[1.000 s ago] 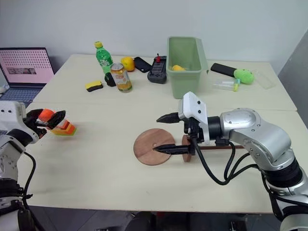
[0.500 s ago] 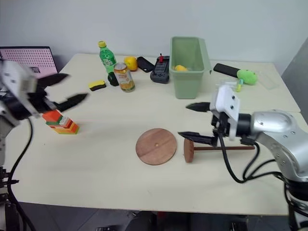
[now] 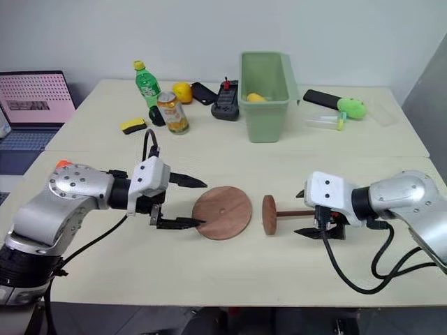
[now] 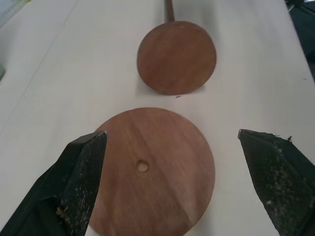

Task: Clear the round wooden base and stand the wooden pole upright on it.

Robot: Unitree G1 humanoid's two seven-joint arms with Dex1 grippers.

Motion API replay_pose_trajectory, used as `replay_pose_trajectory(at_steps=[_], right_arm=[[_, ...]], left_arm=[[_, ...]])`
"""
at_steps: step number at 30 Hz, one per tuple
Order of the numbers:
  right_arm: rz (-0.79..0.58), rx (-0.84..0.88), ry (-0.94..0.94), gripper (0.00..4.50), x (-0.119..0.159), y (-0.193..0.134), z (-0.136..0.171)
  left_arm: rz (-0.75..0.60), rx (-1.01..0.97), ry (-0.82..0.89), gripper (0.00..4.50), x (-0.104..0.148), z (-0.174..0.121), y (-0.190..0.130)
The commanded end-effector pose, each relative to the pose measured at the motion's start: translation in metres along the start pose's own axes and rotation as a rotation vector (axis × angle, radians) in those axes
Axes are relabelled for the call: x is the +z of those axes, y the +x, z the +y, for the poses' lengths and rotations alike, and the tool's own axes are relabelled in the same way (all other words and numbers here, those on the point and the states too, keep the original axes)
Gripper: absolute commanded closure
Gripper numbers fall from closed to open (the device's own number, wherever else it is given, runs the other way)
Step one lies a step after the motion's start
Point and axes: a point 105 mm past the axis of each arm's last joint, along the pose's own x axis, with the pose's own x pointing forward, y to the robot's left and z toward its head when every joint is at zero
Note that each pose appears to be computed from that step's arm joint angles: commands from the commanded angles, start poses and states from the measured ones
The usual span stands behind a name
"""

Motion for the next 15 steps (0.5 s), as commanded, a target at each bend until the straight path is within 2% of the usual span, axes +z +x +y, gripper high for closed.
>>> replay_pose_trajectory(at_steps=[1,6,15], right_arm=[[0.133,0.075,-0.08,0.37,-0.014,0.012,-0.012],[0.277,0.174,-0.149,0.37,-0.033,0.021,-0.024],[0.414,0.332,-0.227,0.37,-0.042,0.039,-0.037]], left_arm=[[-0.011,-0.023,0.069,0.07,0.005,-0.012,0.013],[-0.01,-0.02,0.077,0.07,0.0,-0.018,0.022],[0.002,0.008,0.083,0.07,-0.008,-0.019,0.032]])
